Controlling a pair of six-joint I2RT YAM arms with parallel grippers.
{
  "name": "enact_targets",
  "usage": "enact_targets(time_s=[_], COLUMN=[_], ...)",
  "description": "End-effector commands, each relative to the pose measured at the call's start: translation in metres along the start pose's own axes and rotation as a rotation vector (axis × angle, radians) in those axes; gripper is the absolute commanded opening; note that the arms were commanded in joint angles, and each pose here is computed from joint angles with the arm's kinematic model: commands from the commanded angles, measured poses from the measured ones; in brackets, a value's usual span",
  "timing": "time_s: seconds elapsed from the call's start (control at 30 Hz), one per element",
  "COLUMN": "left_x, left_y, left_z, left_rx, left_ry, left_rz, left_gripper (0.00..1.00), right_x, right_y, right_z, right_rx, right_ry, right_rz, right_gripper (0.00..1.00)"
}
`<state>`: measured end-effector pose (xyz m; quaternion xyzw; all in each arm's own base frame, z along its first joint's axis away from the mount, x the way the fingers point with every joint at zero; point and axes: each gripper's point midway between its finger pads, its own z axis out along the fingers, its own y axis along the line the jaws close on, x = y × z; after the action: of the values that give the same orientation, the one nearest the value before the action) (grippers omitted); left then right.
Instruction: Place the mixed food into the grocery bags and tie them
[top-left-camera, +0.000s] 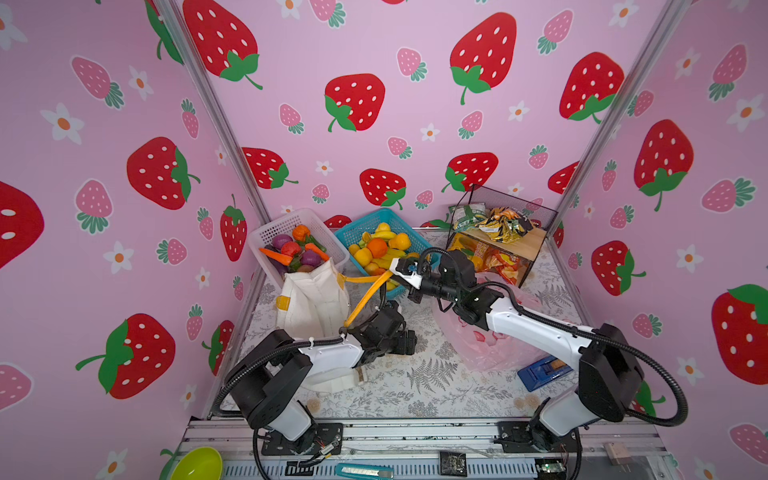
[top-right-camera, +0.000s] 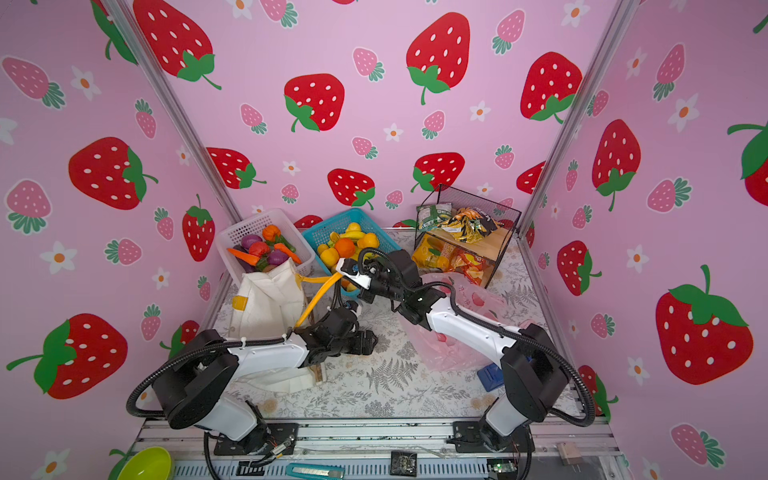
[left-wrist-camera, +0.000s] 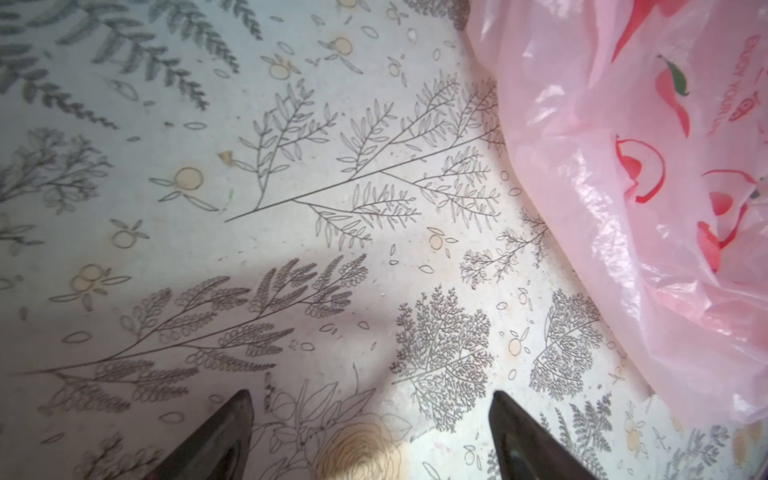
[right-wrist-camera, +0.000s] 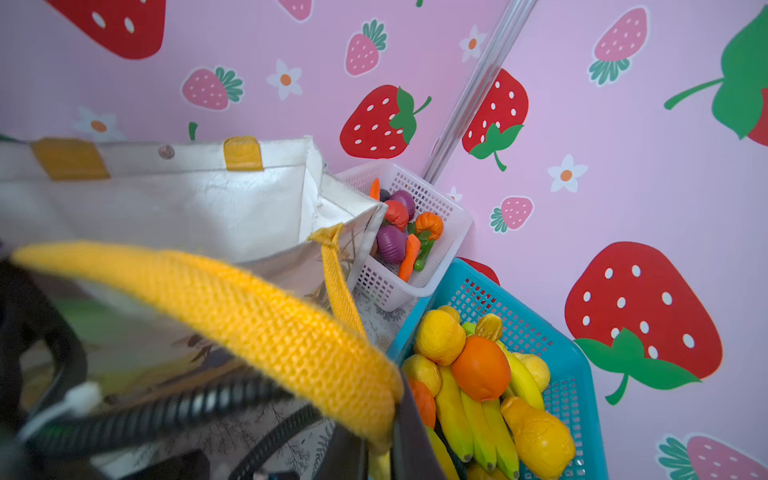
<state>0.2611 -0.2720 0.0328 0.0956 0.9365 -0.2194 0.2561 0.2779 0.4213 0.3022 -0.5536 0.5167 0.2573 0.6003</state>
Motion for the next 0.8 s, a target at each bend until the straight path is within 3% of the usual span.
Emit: enact_targets(time_s=[0.0, 0.17, 0.33, 0.53, 0.67, 0.77], left_x=[0.033, 0.046, 0.045, 0.012, -0.035, -0.074], left_y=[-0.006, -0.043, -0.102, -0.132, -0.128, -0.104], left_z=[0.013, 0.009, -0.037, -0.132, -0.204, -0.249], left_rx=[-0.049, -0.007, 0.231, 0.414, 0.377, 0.291], left_ry=[0.097, 0.125, 0.123, -0.059, -0.239, -0.36], left_rz=[0.132, 0.358, 0.523, 0.548, 0.504, 0.397], left_gripper=[0.9, 0.9, 0.85, 0.83, 0.83, 0.83], right_x=[-0.012, -0.007, 0.002, 0.015, 0.028, 0.033], right_y=[-0.016, -0.025, -0.029, -0.029, -0.033, -0.034], right_z=[-0.001, -0.01, -0.024, -0.032, -0.038, -0.045], right_rx=[0.064, 0.113, 0.073, 0.015, 0.047, 0.072], right_ry=[-0.001, 0.028, 0.023, 0.016, 0.037, 0.033], right_rz=[0.037, 0.018, 0.025, 0.065, 0.084, 0.102], right_gripper=[0.04, 0.04, 0.04, 0.04, 0.04, 0.04])
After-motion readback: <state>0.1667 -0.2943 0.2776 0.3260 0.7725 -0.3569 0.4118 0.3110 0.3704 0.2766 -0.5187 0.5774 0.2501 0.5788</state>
